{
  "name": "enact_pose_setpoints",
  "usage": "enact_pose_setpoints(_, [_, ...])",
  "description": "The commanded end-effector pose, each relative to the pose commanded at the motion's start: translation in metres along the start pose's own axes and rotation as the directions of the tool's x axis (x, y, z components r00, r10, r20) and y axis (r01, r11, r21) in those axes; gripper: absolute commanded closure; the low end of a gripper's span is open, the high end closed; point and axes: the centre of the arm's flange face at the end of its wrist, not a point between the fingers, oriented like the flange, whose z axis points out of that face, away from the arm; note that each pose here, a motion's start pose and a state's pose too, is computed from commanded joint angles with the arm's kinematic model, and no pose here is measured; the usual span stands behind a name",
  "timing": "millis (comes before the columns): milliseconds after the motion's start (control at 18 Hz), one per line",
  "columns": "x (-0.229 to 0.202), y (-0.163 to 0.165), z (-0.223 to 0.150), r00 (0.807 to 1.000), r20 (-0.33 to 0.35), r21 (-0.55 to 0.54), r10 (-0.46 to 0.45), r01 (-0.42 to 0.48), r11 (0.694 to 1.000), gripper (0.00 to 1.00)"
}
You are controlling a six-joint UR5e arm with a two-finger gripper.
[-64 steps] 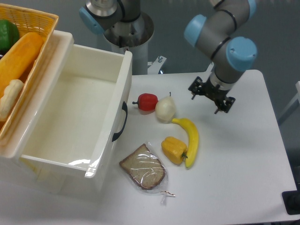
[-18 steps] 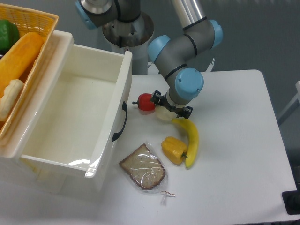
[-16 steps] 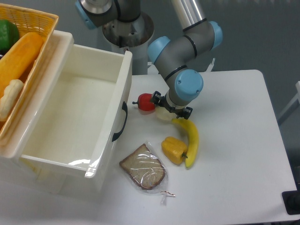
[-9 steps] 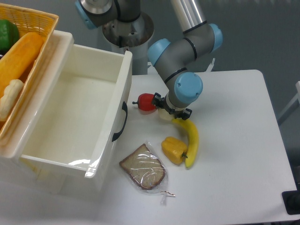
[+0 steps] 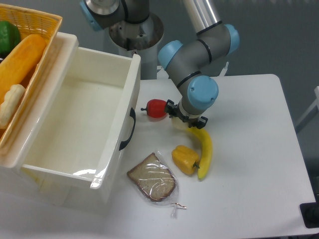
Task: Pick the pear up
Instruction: 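Lift the grasped pear up and carry it away from the apple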
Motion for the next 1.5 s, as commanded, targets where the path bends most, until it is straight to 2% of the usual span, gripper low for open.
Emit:
enact_pose_setpoints(278, [-0.039,-0.007,-0.053,0.997,0.072,0.086,-0.019,0.013,0.996,0.71])
enact_pose_setpoints(444, [-0.060,-0.008,-0.072,0.994,0.107,0.112,0.037,-0.049,0.992,0.71])
enact_pose_setpoints(722, [-0.082,0.001,-0.091,0.989,0.142,0.125,0.027,-0.045,0.991,0.66])
enact_pose_setpoints(778, [-0.085,0.001,-0.092,0.989,0.145,0.127,0.023,-0.042,0.991,0.67])
enact_pose_setpoints(889, [-0.093,0.000,-0.096,0.988,0.155,0.131,0.027,-0.047,0.990,0.82])
enact_pose_setpoints(944, [-0.095,-0.001,-0.101,0.986,0.163,0.132,0.038,-0.060,0.989,0.84])
enact_pose_setpoints(1056, [-0.099,-0.003,-0.109,0.982,0.163,0.121,0.092,-0.112,0.986,0.84])
enact_pose_setpoints(1222, [-0.102,-0.005,-0.113,0.980,0.161,0.113,0.117,-0.136,0.984,0.84])
enact_pose_setpoints(1500, [-0.101,-0.004,-0.121,0.978,0.170,0.115,0.120,-0.141,0.983,0.83])
